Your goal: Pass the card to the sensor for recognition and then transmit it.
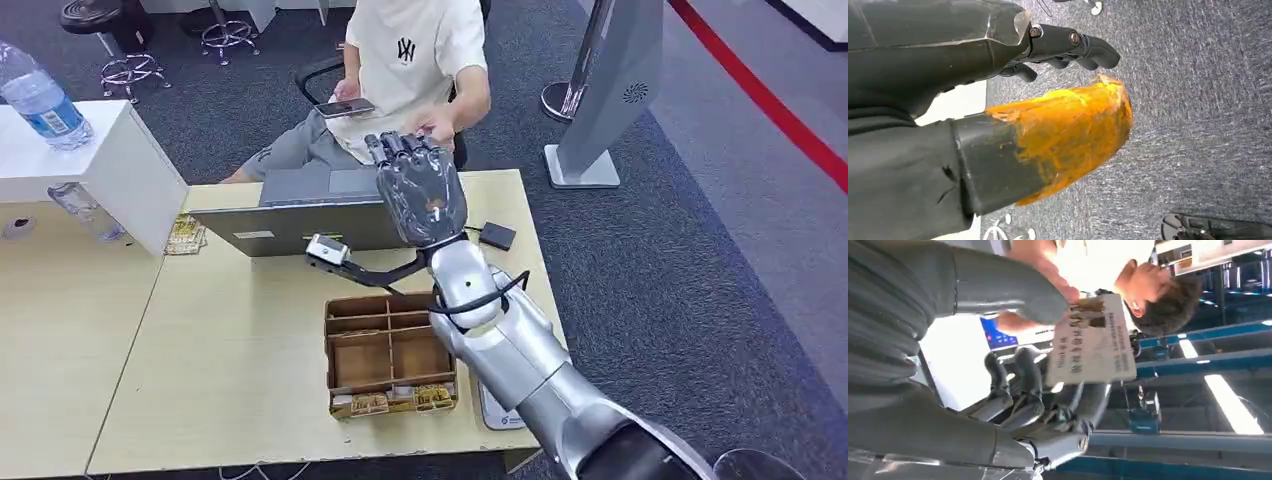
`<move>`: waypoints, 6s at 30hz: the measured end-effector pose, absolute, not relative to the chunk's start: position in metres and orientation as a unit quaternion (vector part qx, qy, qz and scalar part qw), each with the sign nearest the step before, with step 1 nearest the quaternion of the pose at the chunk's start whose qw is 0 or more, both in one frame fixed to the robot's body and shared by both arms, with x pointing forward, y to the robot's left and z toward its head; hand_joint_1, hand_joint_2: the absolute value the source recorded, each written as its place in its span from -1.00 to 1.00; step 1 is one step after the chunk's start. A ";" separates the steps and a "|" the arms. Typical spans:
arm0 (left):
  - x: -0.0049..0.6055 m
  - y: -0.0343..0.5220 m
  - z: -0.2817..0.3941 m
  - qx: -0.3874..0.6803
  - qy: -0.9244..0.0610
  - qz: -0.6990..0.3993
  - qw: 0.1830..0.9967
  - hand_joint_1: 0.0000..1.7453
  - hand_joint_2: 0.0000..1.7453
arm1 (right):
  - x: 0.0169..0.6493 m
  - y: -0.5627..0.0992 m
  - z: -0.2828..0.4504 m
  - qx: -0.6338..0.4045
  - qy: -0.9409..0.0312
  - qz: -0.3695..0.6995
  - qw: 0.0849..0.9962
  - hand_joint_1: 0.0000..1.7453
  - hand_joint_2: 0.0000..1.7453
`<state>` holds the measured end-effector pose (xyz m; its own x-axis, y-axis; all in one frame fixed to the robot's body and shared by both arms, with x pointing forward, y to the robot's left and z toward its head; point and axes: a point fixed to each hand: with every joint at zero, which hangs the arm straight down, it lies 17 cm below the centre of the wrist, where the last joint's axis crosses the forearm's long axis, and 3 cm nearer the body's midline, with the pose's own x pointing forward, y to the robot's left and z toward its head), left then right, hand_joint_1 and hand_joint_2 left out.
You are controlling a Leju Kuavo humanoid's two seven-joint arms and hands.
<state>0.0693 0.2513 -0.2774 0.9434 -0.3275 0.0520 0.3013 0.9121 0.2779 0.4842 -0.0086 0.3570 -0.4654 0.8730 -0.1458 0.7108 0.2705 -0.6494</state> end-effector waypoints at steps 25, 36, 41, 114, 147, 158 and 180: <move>0.068 0.253 -0.276 0.148 -0.044 -0.138 0.978 -1.00 -1.00 | 0.357 -0.028 0.344 -0.394 -0.873 0.269 0.096 -1.00 1.00; 0.075 0.258 -0.275 0.160 -0.059 -0.114 0.979 -1.00 -1.00 | 0.338 -0.048 0.307 -0.382 -0.871 0.292 0.101 1.00 1.00; 0.076 0.259 -0.275 0.161 -0.062 -0.110 0.979 -1.00 -1.00 | 0.338 -0.038 0.278 -0.381 -0.856 0.319 0.144 0.08 1.00; 0.073 0.264 -0.275 0.164 -0.057 -0.106 0.979 -1.00 -1.00 | 0.389 -0.042 0.147 -0.377 -0.774 0.427 0.277 -0.04 1.00; 0.071 0.266 -0.276 0.165 -0.053 -0.101 0.980 -1.00 -1.00 | 0.405 -0.060 0.133 -0.388 -0.758 0.429 0.303 0.70 1.00; 0.103 0.252 -0.270 0.163 -0.058 -0.175 0.969 -1.00 -1.00 | 0.417 -0.037 0.131 -0.368 -0.761 0.441 0.301 0.92 1.00; 0.121 0.240 -0.266 0.157 -0.082 -0.201 0.963 -1.00 -1.00 | 0.420 -0.044 0.201 -0.298 -0.843 0.295 0.338 1.00 1.00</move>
